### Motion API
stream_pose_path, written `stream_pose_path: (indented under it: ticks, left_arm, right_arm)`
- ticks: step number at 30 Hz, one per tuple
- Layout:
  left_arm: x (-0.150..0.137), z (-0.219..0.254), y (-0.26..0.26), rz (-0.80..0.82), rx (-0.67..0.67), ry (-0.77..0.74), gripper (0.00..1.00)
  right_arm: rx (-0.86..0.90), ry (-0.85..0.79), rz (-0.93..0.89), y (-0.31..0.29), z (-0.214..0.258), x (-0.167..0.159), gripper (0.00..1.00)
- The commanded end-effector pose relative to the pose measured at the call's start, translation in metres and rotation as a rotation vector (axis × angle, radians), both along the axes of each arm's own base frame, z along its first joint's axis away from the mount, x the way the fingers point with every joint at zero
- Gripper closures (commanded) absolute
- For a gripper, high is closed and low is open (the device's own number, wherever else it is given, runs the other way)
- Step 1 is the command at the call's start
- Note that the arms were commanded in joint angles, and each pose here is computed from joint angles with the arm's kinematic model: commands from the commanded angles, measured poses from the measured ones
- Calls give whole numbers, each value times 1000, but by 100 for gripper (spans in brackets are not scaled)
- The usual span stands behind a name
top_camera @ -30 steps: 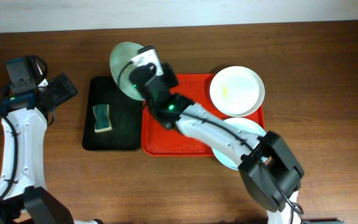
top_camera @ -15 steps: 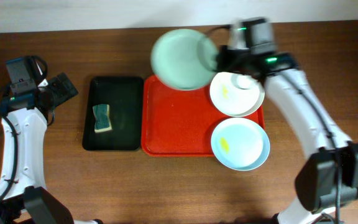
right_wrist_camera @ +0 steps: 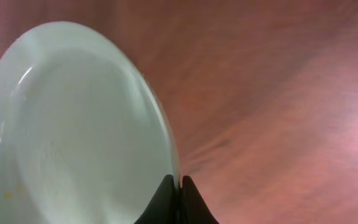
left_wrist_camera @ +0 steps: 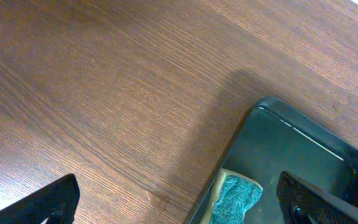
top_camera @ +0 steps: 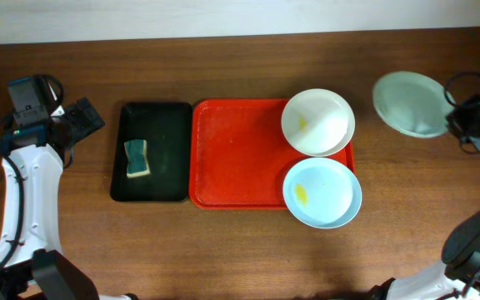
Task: Clean dirty plates on tray and stack at the side
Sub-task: 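Set the light-green plate on the table right of the red tray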
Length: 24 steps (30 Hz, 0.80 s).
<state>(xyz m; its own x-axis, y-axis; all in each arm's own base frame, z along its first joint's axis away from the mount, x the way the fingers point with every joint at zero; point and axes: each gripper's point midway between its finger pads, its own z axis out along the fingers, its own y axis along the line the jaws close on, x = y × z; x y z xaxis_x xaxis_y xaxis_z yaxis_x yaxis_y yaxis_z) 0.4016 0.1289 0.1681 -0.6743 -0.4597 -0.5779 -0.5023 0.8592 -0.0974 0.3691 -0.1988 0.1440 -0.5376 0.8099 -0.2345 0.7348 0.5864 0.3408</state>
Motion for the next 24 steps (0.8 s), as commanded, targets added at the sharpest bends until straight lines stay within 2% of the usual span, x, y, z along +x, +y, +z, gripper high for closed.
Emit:
stream_pose_path:
  ticks: [1,10,18,19,20,21,24]
  left_arm:
    - [1,4,3,15,1,-12,1]
    - [1,4,3,15,1,-12,1]
    - [1,4,3,15,0,-12,1]
    - [1,4,3,15,0,-12,1]
    - [0,4,3,15,1,-12,1]
    - [1,4,3,15,1,-12,1]
    - [1,4,3,15,0,-12,0]
  right_arm:
    - [-71,126,-59,-13,-25,-30,96]
    - [-72,158,-60,-6,-81,-44,96]
    - [-89,122,24,22,-91,-24,96]
    - [-109,131,27,22,-91,-24,94]
    - [-130,144,25,20,-92,-25,85]
    - [-156,160,18,16,-92,-27,72]
    - [-162,183,13,15,-93,-32,66]
